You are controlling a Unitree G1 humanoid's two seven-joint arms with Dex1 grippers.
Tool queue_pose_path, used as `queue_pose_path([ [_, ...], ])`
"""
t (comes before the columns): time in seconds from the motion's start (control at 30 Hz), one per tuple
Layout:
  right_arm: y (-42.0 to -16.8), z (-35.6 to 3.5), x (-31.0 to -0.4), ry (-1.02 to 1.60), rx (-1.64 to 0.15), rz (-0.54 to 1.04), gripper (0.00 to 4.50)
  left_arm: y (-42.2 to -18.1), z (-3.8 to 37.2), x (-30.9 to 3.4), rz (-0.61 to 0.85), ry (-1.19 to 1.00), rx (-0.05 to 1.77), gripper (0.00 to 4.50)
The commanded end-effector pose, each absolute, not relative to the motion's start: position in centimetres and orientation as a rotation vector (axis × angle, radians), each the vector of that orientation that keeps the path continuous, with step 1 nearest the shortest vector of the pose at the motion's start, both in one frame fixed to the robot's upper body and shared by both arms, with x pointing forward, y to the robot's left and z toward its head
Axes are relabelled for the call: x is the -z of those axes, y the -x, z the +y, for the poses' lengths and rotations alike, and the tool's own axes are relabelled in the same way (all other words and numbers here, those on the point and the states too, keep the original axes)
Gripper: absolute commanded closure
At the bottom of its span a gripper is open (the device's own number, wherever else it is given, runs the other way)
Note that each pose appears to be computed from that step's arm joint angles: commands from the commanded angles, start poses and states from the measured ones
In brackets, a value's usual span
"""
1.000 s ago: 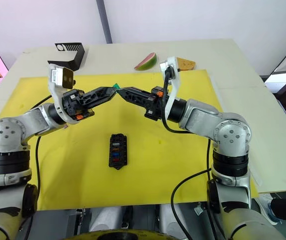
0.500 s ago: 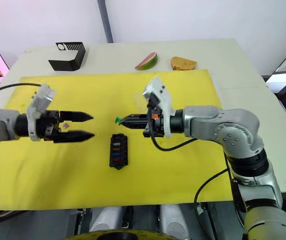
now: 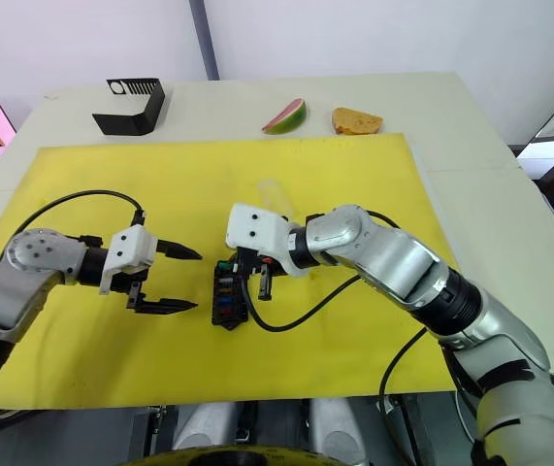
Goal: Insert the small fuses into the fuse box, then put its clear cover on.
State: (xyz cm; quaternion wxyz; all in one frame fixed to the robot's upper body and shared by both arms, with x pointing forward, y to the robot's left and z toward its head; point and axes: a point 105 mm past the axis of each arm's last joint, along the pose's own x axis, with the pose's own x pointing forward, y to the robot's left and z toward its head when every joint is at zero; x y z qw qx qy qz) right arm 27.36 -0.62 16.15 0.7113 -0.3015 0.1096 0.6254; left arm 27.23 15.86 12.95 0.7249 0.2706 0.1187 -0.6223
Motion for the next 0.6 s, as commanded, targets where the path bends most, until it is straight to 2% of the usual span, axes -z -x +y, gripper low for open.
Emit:
queue_pose_path([
  [0.03,-27.45,0.14,-16.94,0.718,-1.398,0.185,4.50,-27.39,15.56,-13.11,0.238,-0.637,1.366,0.05],
  [0.6,-27.89,0.62,-16.83,0.806,-1.417,0.157,4.50,-27.15,15.18,-12.72,0.245,-0.628,1.365,0.05],
])
